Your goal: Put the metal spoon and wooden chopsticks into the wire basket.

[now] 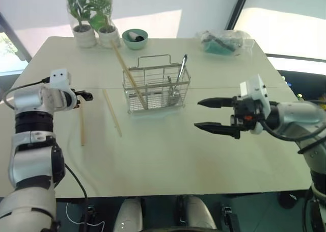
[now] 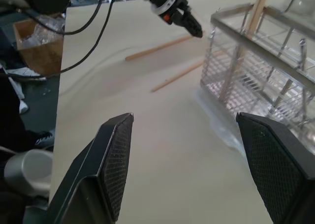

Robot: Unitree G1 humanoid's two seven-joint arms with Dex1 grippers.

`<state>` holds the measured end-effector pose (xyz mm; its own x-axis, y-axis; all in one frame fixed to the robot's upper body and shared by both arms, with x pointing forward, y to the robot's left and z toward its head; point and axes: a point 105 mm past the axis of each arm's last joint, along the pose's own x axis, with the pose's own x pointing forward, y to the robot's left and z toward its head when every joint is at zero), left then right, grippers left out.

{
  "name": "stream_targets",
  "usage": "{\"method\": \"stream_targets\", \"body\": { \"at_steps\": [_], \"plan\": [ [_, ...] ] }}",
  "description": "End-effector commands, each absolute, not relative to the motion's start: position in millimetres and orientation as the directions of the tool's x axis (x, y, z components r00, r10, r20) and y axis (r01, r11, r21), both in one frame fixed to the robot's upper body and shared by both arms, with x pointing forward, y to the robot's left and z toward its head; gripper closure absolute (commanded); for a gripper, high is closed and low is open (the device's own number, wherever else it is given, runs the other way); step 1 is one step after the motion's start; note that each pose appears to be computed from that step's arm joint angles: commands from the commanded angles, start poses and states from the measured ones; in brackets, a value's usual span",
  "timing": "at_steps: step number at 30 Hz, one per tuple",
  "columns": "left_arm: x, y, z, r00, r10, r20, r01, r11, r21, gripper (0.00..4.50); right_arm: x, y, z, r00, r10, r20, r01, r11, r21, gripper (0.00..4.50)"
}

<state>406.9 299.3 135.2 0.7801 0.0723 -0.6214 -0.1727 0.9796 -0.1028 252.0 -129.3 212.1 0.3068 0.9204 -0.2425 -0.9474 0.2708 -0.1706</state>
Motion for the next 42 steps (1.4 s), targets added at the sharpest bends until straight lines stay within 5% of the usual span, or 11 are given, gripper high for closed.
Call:
{"method": "stream_targets", "body": {
  "at_steps": [1, 15, 24, 34, 42],
  "plan": [
    [420.1, 296.1, 140.9, 0.800, 0.075, -0.595, -0.153, 0.985, -0.081, 0.00, 237.0, -127.7, 220.5, 0.276, 0.929, -0.246, -0.950, 0.225, -0.217, 1.08],
    [417.1, 295.4, 114.7, 0.723, 0.097, -0.684, -0.261, 0.955, -0.141, 0.00, 245.7, -133.4, 227.7, 0.367, 0.908, -0.204, -0.917, 0.317, -0.242, 1.08],
    [409.7, 305.3, 106.3, 0.686, 0.149, -0.712, -0.306, 0.947, -0.097, 4.48, 251.5, -134.1, 229.6, 0.390, 0.901, -0.192, -0.908, 0.340, -0.245, 1.02],
    [411.7, 315.8, 118.4, 0.707, 0.194, -0.680, -0.301, 0.953, -0.041, 4.48, 252.5, -135.9, 229.1, 0.383, 0.902, -0.199, -0.910, 0.333, -0.246, 1.02],
    [443.0, 299.4, 268.8, 1.000, 0.017, -0.026, -0.019, 0.997, -0.074, 4.48, 259.3, -146.0, 233.4, 0.432, 0.881, -0.193, -0.890, 0.382, -0.248, 1.02]
  ]
}}
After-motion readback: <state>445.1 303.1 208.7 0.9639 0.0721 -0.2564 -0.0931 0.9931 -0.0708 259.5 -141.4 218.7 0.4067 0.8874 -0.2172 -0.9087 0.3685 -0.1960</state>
